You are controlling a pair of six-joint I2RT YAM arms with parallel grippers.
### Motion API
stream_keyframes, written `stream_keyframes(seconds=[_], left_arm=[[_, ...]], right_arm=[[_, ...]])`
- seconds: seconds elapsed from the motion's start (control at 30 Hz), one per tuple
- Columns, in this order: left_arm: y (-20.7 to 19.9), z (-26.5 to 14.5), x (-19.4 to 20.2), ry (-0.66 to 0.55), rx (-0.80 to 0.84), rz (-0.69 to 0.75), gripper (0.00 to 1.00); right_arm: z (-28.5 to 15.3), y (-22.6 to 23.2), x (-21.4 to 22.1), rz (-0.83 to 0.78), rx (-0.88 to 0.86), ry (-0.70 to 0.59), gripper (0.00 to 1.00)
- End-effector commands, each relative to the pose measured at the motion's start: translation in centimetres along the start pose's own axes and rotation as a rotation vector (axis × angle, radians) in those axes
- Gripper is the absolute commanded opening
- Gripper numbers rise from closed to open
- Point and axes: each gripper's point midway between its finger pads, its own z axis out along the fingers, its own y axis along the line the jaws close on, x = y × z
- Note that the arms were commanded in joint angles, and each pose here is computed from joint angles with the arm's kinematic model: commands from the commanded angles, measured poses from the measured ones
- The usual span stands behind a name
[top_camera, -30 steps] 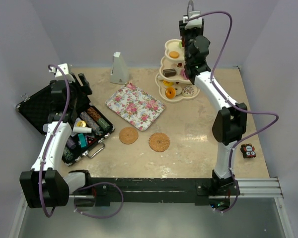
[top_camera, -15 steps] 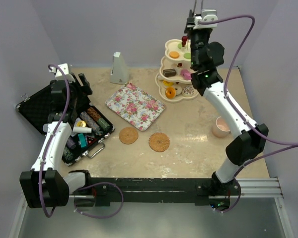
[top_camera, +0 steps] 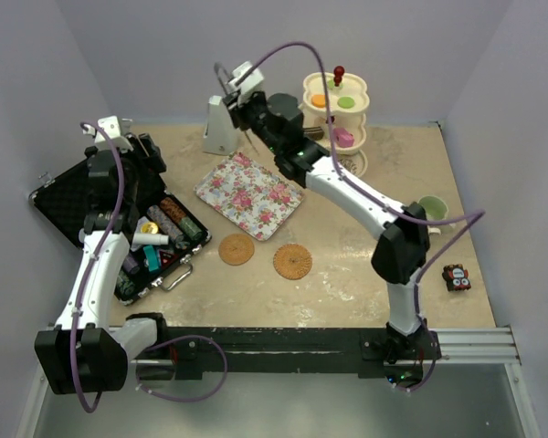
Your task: Serve the afternoon tea
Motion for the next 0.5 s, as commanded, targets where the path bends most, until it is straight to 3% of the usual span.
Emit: stream_keyframes(seconds=[0.0,0.27,0.47], left_arm=[[-0.2,-0.3,-2.3,-0.071,0.000,-0.019,0.98],[-0.4,-0.4,-2.5,-0.076,0.015,-0.022,0.98],[-0.6,-0.3,-2.4,-0.072,0.021,-0.021,0.98]], right_arm=[[1.4,6.1,5.2,0.064,-0.183,0.135,0.41],[4.6,12.1,14.5,0.059,-0.276,0.250,0.40],[6.3,13.2,17.3,0.062,-0.269,0.213,0.42]])
